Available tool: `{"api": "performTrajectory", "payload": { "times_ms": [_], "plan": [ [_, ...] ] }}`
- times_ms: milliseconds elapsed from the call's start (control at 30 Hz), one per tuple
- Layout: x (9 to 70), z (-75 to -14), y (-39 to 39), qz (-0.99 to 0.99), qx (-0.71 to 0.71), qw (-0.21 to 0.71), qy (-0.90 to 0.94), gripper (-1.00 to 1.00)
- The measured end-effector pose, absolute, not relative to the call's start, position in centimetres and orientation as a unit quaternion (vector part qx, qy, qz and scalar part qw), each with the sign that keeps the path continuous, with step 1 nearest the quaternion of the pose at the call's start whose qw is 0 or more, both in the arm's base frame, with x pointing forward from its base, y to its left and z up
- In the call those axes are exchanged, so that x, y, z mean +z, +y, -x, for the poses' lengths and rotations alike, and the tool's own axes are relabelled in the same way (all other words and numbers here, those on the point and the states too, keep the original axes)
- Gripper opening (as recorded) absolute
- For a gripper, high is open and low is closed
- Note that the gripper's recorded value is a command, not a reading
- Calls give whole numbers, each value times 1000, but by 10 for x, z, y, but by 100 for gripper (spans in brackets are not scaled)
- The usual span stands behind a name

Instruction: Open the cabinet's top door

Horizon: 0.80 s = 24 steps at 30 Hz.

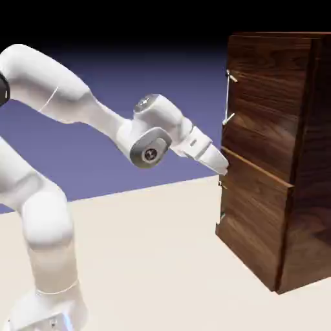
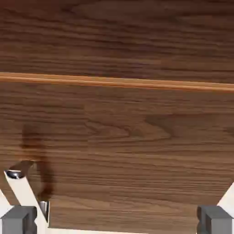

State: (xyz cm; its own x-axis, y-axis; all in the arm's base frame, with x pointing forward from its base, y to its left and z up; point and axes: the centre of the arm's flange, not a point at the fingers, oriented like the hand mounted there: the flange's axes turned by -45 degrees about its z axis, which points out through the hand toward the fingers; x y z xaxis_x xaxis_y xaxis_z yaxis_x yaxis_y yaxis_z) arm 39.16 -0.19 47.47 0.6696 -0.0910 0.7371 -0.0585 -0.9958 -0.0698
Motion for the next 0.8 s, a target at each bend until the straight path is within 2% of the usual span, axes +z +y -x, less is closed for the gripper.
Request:
{"api": "performTrajectory", "payload": {
  "times_ms": [800],
  "plan": [
    [580, -381, -18, 658, -446, 323, 513, 0]
  ]
}}
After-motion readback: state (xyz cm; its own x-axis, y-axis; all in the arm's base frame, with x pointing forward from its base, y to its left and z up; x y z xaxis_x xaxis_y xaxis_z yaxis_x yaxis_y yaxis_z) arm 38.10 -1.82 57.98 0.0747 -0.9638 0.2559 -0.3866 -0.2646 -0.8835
